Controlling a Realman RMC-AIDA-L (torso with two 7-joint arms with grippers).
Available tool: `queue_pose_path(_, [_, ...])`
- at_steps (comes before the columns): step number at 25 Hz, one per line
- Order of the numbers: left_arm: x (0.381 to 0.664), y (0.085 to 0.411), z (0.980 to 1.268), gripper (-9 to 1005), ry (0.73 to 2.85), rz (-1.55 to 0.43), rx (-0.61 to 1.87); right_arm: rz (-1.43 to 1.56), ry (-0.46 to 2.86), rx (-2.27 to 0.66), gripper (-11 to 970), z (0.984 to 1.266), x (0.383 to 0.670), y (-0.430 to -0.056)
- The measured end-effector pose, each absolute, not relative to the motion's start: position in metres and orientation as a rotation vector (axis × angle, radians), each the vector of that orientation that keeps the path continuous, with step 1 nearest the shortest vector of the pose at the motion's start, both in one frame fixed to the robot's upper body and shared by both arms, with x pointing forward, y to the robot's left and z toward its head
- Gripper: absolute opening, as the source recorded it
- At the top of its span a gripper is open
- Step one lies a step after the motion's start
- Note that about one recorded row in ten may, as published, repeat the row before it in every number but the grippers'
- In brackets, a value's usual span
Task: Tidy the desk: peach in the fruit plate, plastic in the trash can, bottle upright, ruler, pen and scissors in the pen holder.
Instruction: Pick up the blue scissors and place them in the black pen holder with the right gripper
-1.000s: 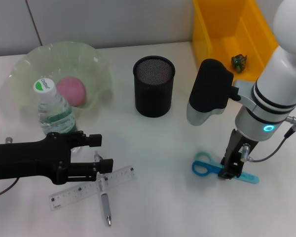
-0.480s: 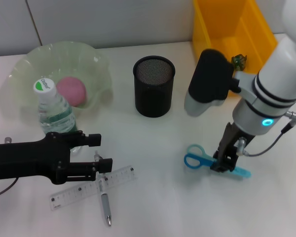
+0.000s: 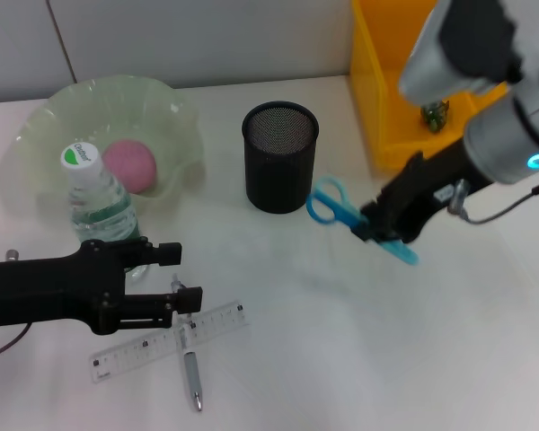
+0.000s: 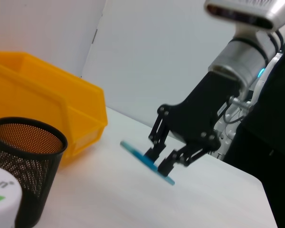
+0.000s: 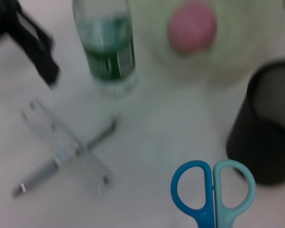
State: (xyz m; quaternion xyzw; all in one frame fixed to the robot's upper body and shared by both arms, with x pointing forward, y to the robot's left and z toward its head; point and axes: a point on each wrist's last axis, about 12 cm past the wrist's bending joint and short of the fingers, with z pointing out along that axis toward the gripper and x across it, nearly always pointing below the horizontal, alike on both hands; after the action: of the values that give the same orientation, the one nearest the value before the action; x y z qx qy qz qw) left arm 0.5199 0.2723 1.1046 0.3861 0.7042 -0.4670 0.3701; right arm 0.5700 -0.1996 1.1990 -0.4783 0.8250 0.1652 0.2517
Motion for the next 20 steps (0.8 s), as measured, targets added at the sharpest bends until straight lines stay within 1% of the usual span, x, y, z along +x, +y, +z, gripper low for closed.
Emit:
queue_pose_path(1, [0.52,0.273,1.105,812,1.805,-1.196,0.99,0.449,2.244,-1.301,219,1.199,0.57,-0.2])
queue_pose_path(3, [0.52,0.272,1.105,812,1.802,-1.197,0.991,0.523,2.106,-1.229,219,1.204,0.571,-0.21])
queue_pose_path(9, [0.521,0.271,1.105,812,1.8,-1.197,0.994,0.567,1.983,-1.167,220,1.202,0.574,-0.214])
queue_pose_path(11, [0.521,0.271,1.105,812,1.799,-1.198,0.995,0.595,1.87,-1.095,220,1.198,0.582,-0.214])
queue_pose_path(16, [0.521,0.271,1.105,812,1.799,-1.198,0.995,0.62,1.802,-1.035,220,1.192,0.589,-0.214])
queue_pose_path(17, [0.521,0.271,1.105,812,1.798,-1.198,0.996,0.62,1.778,-0.997,220,1.187,0.594,-0.213])
queue_pose_path(20, [0.521,0.271,1.105,812,1.798,-1.198,0.997,0.621,1.758,-0.962,219,1.181,0.599,-0.213])
